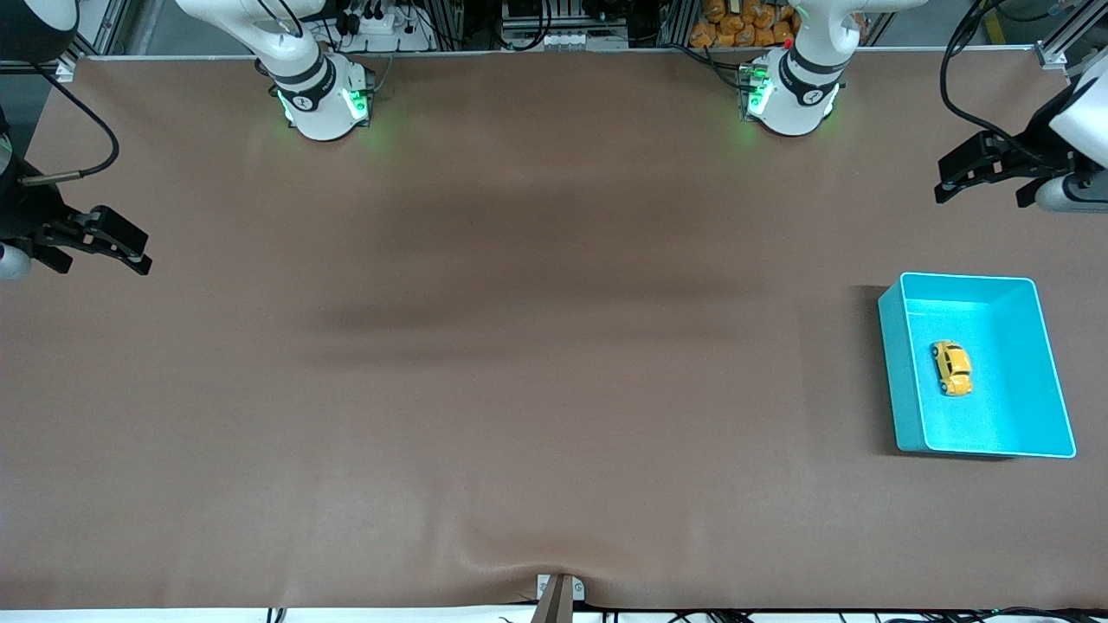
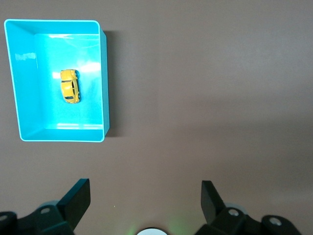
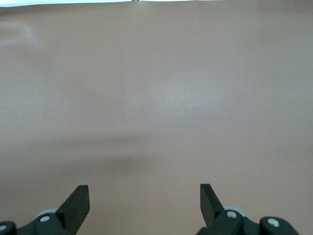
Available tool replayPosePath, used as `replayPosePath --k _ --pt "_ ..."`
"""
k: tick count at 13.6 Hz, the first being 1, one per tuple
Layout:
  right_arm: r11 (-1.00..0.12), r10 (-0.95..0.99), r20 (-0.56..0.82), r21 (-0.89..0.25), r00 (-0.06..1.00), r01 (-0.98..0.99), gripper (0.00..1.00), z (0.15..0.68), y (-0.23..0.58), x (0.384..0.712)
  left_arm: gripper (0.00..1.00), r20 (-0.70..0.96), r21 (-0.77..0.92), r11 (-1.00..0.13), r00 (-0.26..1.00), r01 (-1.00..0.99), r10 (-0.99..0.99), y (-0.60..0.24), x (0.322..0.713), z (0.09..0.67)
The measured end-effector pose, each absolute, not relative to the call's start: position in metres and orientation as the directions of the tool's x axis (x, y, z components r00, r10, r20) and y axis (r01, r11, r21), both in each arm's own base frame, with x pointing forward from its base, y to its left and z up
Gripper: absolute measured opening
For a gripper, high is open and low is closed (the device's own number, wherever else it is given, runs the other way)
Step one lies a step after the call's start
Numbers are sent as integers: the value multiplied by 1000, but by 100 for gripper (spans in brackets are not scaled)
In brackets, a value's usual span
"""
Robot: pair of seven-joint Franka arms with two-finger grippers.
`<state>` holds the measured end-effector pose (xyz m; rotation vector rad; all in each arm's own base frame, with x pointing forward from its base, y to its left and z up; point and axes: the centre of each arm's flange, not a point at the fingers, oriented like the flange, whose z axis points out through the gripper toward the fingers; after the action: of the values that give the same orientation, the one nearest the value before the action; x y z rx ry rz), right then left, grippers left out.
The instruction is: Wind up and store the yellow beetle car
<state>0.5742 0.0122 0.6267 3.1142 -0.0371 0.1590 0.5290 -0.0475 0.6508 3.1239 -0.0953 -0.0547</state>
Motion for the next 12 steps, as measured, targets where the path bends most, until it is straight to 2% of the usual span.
replayPosePath --k 12 --pt "-999 -22 99 22 995 -25 100 623 12 577 100 -56 17 -998 996 -66 -67 -54 532 642"
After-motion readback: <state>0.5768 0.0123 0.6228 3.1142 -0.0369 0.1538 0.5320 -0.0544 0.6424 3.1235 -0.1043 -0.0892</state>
